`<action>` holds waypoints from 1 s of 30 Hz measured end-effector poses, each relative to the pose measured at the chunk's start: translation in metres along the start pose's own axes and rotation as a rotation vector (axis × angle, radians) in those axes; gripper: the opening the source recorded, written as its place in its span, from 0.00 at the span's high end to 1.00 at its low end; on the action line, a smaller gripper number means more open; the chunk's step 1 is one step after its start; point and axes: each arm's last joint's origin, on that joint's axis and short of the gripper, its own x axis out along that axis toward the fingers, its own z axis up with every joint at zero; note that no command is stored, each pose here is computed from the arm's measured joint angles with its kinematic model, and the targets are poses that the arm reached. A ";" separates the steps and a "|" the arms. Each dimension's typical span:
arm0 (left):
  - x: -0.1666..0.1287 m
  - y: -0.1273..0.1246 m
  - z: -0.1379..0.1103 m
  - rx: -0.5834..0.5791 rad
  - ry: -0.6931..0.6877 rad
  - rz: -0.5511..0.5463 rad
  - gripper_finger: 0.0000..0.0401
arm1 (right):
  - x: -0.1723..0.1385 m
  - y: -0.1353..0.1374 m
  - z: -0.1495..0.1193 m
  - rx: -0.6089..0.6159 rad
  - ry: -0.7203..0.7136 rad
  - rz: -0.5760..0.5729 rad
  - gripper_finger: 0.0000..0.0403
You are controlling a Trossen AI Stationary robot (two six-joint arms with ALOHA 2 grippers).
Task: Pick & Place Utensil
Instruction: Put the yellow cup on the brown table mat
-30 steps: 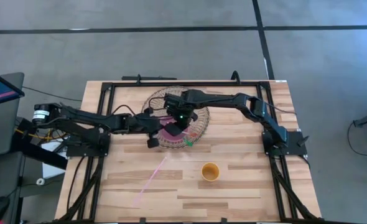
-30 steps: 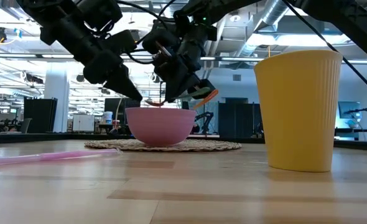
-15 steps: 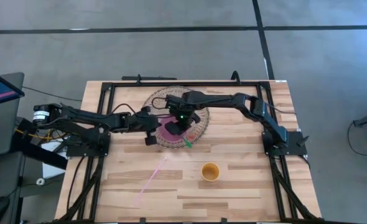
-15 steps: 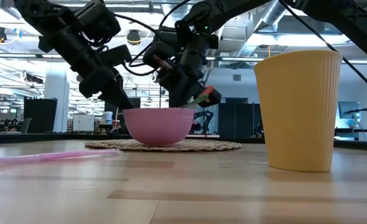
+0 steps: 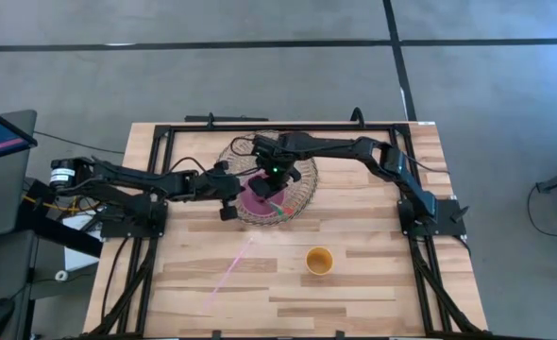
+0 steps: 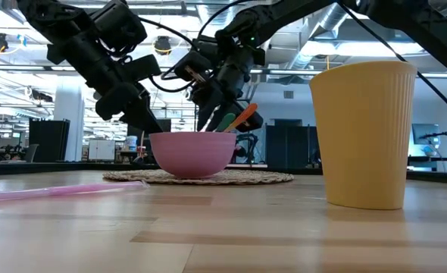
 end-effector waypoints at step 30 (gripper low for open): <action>-0.050 -0.009 0.024 -0.005 -0.261 -0.065 0.98 | -0.053 0.076 -0.032 -0.425 -0.105 -0.069 0.84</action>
